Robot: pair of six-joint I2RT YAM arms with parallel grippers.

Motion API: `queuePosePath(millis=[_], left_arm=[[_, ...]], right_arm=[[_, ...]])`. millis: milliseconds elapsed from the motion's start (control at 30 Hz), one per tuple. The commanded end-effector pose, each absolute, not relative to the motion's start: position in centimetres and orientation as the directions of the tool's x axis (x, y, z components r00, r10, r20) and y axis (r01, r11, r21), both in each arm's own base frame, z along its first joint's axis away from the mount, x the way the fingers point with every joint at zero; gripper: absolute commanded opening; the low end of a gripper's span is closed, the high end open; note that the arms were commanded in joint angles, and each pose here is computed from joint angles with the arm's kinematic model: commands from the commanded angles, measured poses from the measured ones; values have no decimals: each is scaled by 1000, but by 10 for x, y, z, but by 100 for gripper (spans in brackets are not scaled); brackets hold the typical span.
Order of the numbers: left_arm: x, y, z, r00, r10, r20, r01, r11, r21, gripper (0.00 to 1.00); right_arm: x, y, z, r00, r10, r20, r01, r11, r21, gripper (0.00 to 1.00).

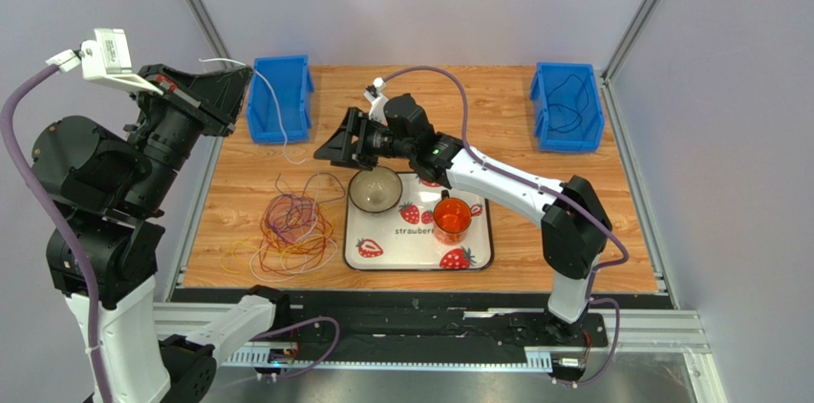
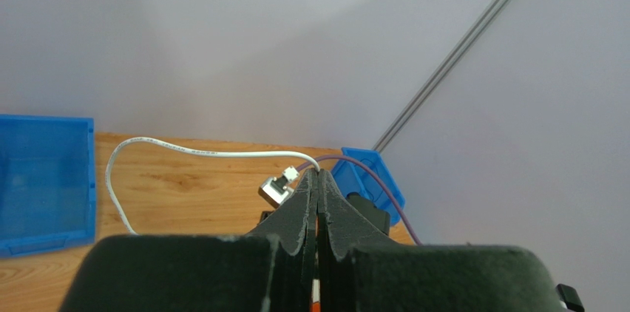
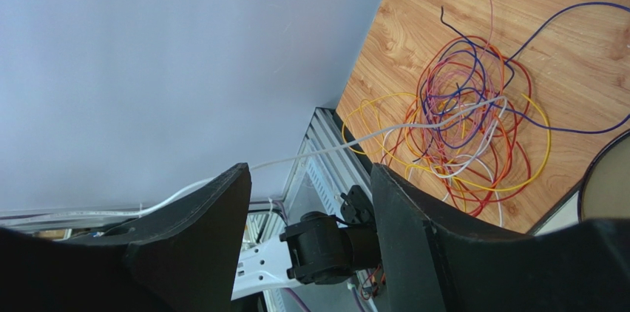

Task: Untangle the cables
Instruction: Pick up the cable from the cable.

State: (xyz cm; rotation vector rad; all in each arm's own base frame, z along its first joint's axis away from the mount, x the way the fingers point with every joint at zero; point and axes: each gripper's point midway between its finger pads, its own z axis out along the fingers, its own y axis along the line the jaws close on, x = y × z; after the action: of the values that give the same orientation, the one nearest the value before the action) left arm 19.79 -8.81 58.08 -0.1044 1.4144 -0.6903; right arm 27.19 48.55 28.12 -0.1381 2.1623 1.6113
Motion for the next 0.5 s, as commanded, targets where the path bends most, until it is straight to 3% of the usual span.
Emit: queuePosePath(millis=[0, 167, 233, 367, 467], left_arm=[[201, -87, 580, 22, -476, -879, 380, 817, -433, 0], [201, -88, 575, 15, -470, -883, 382, 818, -429, 0], [202, -89, 573, 11, -469, -883, 383, 818, -429, 0], [199, -86, 574, 21, -464, -885, 378, 823, -423, 0], [199, -85, 574, 20, -460, -888, 374, 827, -420, 0]], right_arm=[[273, 503, 328, -891, 231, -391, -353, 188, 917, 64], [271, 509, 319, -927, 231, -296, -257, 183, 949, 64], [272, 505, 305, -933, 229, -278, -220, 251, 943, 64], [283, 478, 292, -879, 282, -383, -235, 444, 865, 64], [283, 458, 285, -832, 303, -465, -283, 489, 825, 61]])
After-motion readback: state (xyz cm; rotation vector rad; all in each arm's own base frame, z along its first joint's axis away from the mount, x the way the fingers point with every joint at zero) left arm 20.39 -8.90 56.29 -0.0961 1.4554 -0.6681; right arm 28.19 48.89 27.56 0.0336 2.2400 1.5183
